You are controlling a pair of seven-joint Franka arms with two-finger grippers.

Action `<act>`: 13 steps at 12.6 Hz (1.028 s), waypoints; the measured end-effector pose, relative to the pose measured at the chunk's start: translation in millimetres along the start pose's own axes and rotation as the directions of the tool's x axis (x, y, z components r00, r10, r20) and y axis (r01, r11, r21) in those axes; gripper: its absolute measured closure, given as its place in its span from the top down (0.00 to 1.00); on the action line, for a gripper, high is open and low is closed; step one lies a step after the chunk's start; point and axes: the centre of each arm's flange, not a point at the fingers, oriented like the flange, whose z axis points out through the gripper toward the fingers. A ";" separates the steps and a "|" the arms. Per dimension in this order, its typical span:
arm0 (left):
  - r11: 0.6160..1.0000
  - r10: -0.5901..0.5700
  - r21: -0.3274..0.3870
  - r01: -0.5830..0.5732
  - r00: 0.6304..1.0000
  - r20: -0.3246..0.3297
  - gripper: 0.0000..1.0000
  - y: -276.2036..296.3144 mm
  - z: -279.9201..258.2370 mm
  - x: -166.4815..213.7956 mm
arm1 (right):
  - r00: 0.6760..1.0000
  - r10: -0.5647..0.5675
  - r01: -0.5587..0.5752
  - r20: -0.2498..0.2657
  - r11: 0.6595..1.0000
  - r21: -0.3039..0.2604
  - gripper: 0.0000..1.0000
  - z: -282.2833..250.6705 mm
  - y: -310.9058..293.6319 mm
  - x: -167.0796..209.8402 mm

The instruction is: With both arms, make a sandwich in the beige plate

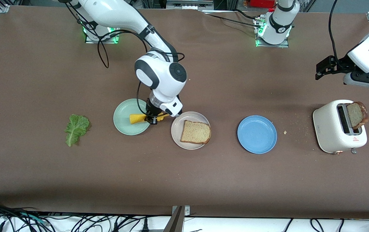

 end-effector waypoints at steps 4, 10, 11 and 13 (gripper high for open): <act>1.000 0.000 0.000 0.000 1.000 0.000 1.00 0.0 0.0 0.0 | 1.000 -0.014 0.014 0.017 1.000 -0.004 0.03 0.8 -0.2 14.4; 1.000 0.000 0.000 0.000 1.000 0.000 1.00 0.0 0.0 0.0 | 1.000 0.021 -0.021 -0.008 1.000 -0.015 0.03 -9.5 10.7 5.6; 1.000 0.000 0.000 0.000 1.000 0.000 1.00 0.0 0.0 0.0 | 0.998 0.048 -0.047 -0.037 0.999 0.004 0.03 -12.3 15.0 -1.0; 1.000 0.000 0.000 0.000 1.000 0.000 1.00 0.0 0.0 0.0 | 0.986 0.122 -0.115 -0.113 0.991 0.067 0.03 -16.1 27.4 -27.1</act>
